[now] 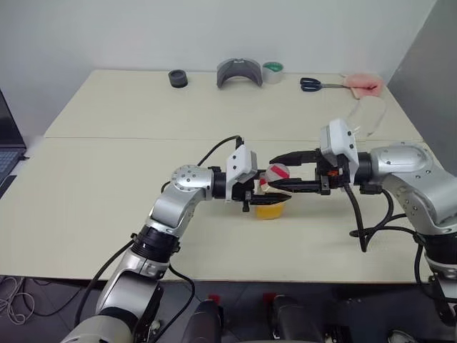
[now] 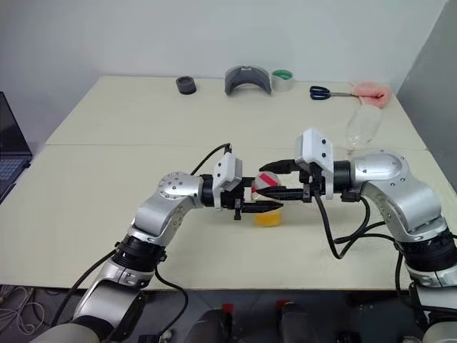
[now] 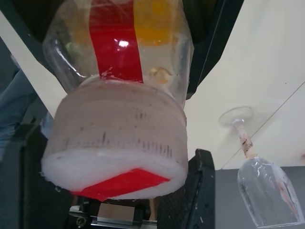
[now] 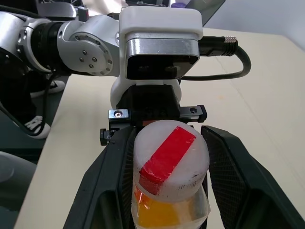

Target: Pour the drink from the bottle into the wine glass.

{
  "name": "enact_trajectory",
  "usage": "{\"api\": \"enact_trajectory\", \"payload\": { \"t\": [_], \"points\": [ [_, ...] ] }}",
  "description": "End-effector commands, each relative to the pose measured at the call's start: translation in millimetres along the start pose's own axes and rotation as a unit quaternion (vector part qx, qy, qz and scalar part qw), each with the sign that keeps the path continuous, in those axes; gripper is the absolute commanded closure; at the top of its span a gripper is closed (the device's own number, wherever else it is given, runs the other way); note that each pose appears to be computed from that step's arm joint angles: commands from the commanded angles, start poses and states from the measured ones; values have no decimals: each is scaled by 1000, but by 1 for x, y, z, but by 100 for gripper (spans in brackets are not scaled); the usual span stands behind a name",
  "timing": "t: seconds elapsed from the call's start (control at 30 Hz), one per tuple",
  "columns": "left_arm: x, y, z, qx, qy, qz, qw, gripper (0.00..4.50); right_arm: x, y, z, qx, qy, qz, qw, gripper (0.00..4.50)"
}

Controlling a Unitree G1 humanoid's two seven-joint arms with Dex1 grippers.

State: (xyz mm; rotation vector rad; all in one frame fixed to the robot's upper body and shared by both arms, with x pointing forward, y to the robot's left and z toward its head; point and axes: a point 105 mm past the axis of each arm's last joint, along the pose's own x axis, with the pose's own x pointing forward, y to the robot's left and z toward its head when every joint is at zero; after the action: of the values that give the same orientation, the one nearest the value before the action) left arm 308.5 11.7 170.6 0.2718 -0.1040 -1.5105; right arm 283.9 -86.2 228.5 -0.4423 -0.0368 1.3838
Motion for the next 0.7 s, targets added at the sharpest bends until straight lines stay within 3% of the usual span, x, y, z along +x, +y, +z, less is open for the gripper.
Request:
{"api": "enact_trajectory", "payload": {
  "t": [0.03, 0.1, 0.2, 0.43, 0.7],
  "points": [
    [0, 9, 25, 27, -36, 14, 999, 258, -14, -10, 7, -11, -24, -76, 997, 160],
    [1, 12, 26, 24, -38, 21, 999, 258, -25, -16, 12, -8, -40, -144, 989, 92],
    [1, 17, 26, 23, -37, 29, 999, 258, -33, 4, 18, 29, -59, -192, 979, 1],
    [4, 26, 23, 24, -34, 42, 998, 258, -18, 26, 8, 78, -80, -323, 940, 0],
    [9, 24, 21, 23, -32, 30, 999, 258, -10, 10, 4, 87, -84, -419, 900, 0]
  ]
}}
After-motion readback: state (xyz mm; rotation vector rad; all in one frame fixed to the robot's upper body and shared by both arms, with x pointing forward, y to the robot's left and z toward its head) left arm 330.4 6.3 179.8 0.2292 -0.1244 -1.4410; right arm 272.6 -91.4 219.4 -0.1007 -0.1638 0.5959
